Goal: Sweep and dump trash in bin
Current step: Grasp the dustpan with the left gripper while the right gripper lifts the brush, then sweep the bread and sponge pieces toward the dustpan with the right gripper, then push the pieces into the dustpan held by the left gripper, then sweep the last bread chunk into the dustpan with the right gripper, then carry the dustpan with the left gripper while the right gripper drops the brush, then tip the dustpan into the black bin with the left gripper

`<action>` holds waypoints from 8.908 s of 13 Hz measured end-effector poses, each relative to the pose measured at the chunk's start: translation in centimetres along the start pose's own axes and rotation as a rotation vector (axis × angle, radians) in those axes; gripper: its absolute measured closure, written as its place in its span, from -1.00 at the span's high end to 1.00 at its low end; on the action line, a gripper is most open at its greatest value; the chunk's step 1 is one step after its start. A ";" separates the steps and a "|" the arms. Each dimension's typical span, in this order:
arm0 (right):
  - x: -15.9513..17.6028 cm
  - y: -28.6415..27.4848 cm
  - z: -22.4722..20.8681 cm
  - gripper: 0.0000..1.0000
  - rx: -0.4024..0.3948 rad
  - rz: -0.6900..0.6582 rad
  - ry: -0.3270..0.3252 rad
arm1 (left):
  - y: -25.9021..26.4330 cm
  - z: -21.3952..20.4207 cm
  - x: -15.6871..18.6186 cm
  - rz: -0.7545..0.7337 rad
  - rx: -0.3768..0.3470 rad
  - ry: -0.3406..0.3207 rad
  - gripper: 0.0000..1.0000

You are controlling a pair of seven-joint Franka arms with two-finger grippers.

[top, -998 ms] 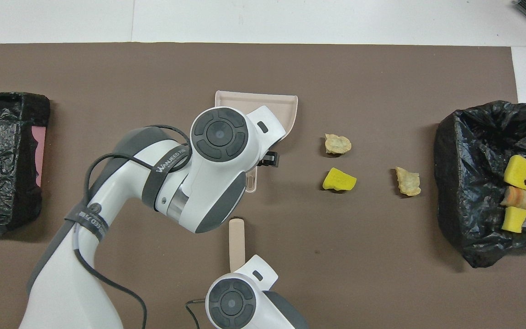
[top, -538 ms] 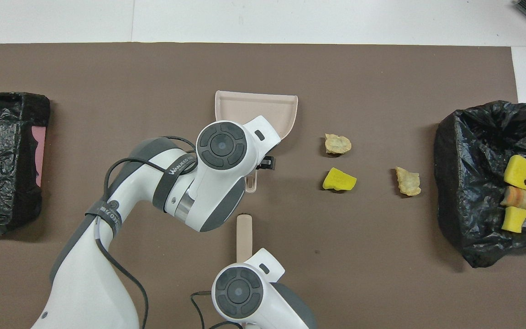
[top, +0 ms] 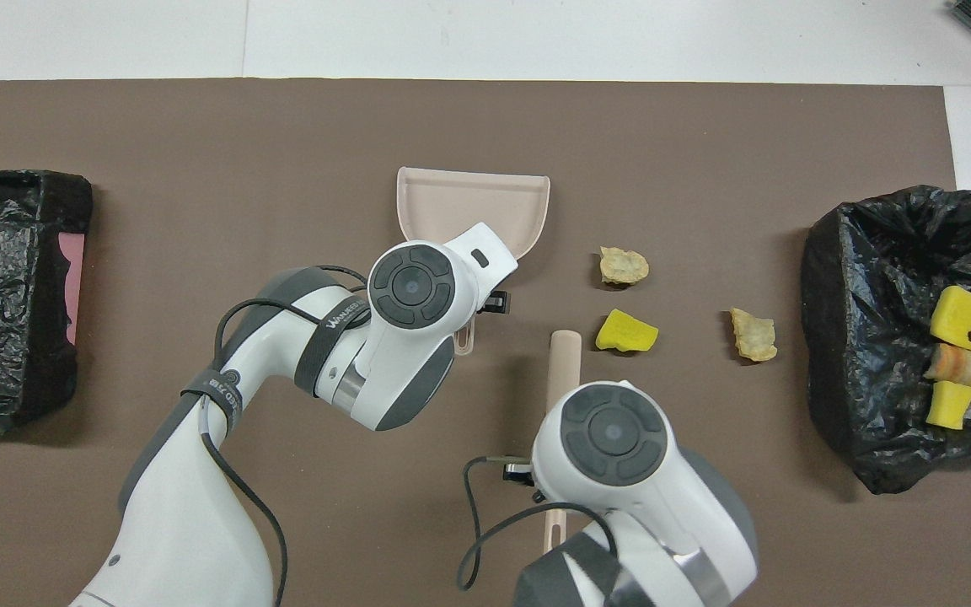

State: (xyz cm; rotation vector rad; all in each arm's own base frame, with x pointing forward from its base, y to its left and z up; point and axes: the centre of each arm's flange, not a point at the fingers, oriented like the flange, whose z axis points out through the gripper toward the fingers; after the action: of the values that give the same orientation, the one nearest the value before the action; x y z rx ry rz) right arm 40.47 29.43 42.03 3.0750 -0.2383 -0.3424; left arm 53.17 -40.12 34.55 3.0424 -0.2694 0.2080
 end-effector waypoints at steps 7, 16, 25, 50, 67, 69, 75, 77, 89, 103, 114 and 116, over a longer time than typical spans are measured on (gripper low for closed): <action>9.5 13.6 0.4 -0.50 -0.189 0.031 -0.018 | 0.0 -0.2 0.3 -0.002 -0.015 0.032 -0.35; 11.1 22.2 6.2 -0.50 -0.338 -0.001 -0.041 | -6.0 -5.8 1.3 0.256 0.036 -0.051 -0.35; 10.0 14.4 5.0 -0.50 -0.180 -0.134 -0.009 | -13.3 -6.0 2.6 0.731 0.064 -0.137 -0.35; 11.9 8.4 7.0 -0.50 0.078 -0.181 -0.024 | -11.7 -1.8 -3.3 1.199 0.076 -0.210 -0.35; 14.7 4.8 -0.1 -0.50 0.070 -0.103 -0.051 | -12.3 -1.8 -3.5 1.067 0.088 -0.204 -0.35; 15.8 6.6 -0.1 -0.50 -0.012 -0.146 -0.009 | -12.5 -1.9 -3.4 1.041 0.091 -0.202 -0.35; 20.1 9.9 4.4 -0.50 -0.084 -0.282 0.038 | -13.0 -1.9 -3.3 0.955 0.098 -0.198 -0.35; 19.0 6.4 5.4 -0.50 -0.088 -0.343 0.046 | -13.0 -1.9 -3.3 0.953 0.098 -0.198 -0.35; 12.5 -4.9 5.0 -0.50 0.198 -0.539 0.024 | -13.0 -1.9 -3.4 0.951 0.098 -0.200 -0.35; 6.2 -7.5 4.3 -0.50 0.057 -0.238 -0.066 | -40.6 -15.0 -2.7 1.024 0.134 -0.155 -0.35; -5.7 -16.0 9.7 -0.41 0.005 -0.189 -0.017 | -69.1 -23.6 -10.2 1.030 0.408 -0.236 -0.35; -5.0 -15.6 9.5 0.02 0.003 -0.181 -0.008 | -70.4 -24.3 -9.4 1.091 0.477 -0.335 -0.35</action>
State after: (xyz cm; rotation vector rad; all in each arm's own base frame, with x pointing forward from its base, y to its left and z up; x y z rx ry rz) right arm 35.83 45.44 33.03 3.1057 0.0407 -0.3615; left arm 53.62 32.77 52.40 2.9222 -2.1279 -0.2258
